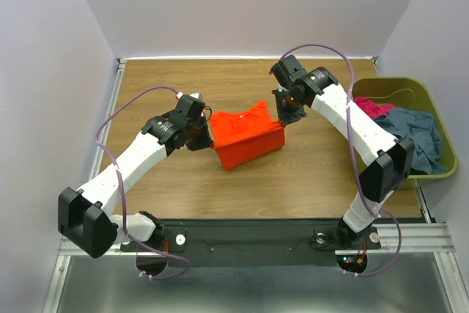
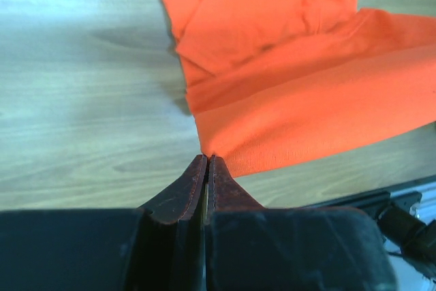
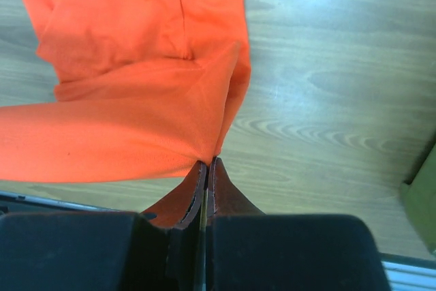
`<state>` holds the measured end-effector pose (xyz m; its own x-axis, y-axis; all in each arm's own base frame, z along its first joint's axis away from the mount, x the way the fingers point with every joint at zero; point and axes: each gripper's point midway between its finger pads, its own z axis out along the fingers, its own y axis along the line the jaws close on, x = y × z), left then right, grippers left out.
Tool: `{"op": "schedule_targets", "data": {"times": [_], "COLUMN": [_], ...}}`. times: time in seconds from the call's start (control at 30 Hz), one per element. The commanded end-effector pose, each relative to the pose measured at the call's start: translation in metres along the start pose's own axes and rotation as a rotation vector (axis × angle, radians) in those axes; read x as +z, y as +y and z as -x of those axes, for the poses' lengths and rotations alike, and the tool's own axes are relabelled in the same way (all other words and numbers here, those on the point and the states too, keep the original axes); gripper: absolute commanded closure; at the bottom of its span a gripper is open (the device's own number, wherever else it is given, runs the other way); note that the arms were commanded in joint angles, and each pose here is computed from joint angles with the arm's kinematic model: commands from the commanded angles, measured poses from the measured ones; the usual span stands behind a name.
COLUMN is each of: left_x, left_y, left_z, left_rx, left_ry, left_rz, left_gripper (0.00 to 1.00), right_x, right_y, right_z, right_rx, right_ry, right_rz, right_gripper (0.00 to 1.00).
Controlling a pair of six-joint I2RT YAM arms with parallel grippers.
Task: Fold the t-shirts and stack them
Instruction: Fold the tshirt
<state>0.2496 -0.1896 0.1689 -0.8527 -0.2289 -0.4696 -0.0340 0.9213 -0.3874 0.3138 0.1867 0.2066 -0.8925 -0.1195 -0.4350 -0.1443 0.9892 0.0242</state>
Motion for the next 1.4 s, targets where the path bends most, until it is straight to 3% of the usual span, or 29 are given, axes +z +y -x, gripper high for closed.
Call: {"op": "schedule_targets", "data": {"times": [0.0, 0.57, 1.07, 1.37], "left_x": [0.000, 0.038, 0.083, 0.095], "left_y": [0.006, 0.017, 0.042, 0.036], "left_z": [0.025, 0.065, 0.080, 0.100], "left_rx": [0.043, 0.049, 0.014, 0.044], "left_ry": [-0.055, -0.082, -0.076, -0.127], "left_rz": [0.027, 0.090, 0.147, 0.126], "left_gripper": [1.00, 1.00, 1.00, 1.00], "right_x": [0.000, 0.043, 0.111, 0.134], "right_y": [-0.014, -0.007, -0.004, -0.018], "right_z": [0.027, 0.098, 0.130, 0.125], "right_rx": [-0.024, -0.044, -0.086, -0.059], "right_ry": [-0.062, -0.134, -0.200, -0.203], "right_rz": [-0.056, -0.050, -0.086, -0.146], "right_gripper": [0.99, 0.99, 0.99, 0.99]}}
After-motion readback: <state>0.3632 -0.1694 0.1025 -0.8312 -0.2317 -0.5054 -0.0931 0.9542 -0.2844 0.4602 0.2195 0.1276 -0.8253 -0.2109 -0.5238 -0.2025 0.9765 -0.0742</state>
